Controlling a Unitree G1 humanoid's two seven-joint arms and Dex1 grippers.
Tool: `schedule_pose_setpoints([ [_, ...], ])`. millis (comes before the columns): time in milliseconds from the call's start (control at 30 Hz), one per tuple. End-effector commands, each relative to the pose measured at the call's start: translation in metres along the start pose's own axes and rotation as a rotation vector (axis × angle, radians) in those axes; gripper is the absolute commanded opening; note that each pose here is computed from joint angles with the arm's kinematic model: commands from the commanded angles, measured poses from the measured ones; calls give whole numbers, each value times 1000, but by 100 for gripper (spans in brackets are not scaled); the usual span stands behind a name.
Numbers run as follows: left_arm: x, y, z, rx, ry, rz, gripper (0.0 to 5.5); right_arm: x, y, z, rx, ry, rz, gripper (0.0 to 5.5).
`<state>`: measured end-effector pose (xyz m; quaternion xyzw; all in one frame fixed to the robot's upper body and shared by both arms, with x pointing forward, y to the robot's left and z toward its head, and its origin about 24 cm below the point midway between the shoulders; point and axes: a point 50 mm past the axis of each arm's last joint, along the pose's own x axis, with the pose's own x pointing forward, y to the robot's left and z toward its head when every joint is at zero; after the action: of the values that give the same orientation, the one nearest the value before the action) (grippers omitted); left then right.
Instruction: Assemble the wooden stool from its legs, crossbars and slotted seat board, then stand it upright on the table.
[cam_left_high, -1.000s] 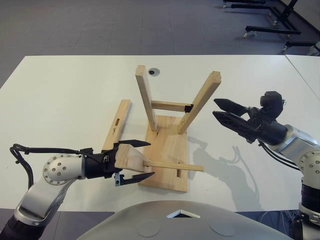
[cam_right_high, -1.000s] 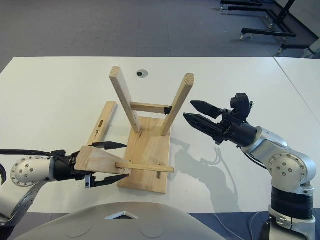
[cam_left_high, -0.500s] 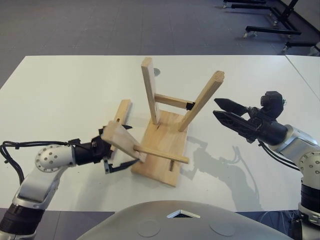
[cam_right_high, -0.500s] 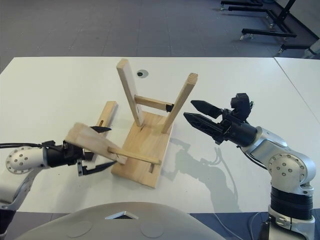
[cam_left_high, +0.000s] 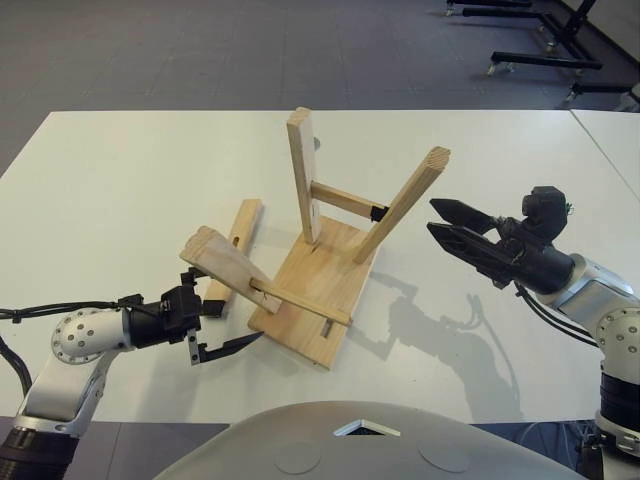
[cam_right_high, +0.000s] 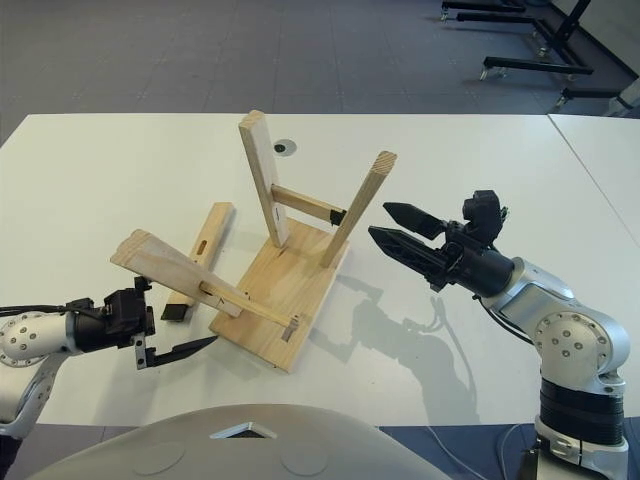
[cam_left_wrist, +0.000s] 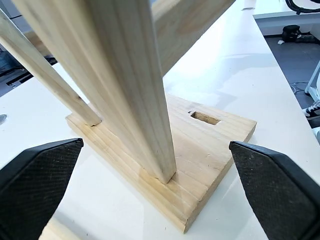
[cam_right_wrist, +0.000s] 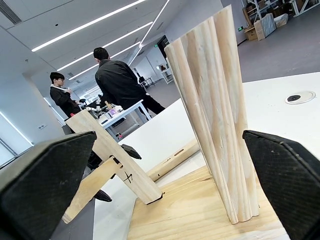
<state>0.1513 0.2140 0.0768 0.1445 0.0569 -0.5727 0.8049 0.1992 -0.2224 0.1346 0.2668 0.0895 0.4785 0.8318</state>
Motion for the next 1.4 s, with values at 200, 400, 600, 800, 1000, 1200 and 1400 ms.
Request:
schedule_pose_setpoints([
  [200,-20,9,-2,-34,118,138,535,-3,1,0,-18,-14,-29,540],
  [400,-10,27,-8,-53,157,384,535,-5,3,-2,-28,-30,-53,540],
  [600,1,32,-41,-117,329,568,535,-6,4,-5,-33,-44,-75,540],
  [800,8,23,-63,-255,441,556,535,-2,6,-10,-34,-51,-79,540],
  [1000,-4,27,-72,-297,558,572,523,0,8,-20,-47,-23,-98,540],
  [1200,-6,15,-79,-556,525,545,434,1,8,-26,-57,-8,-108,540],
  [1400,-9,2,-91,-704,557,491,336,4,6,-28,-72,-3,-113,540],
])
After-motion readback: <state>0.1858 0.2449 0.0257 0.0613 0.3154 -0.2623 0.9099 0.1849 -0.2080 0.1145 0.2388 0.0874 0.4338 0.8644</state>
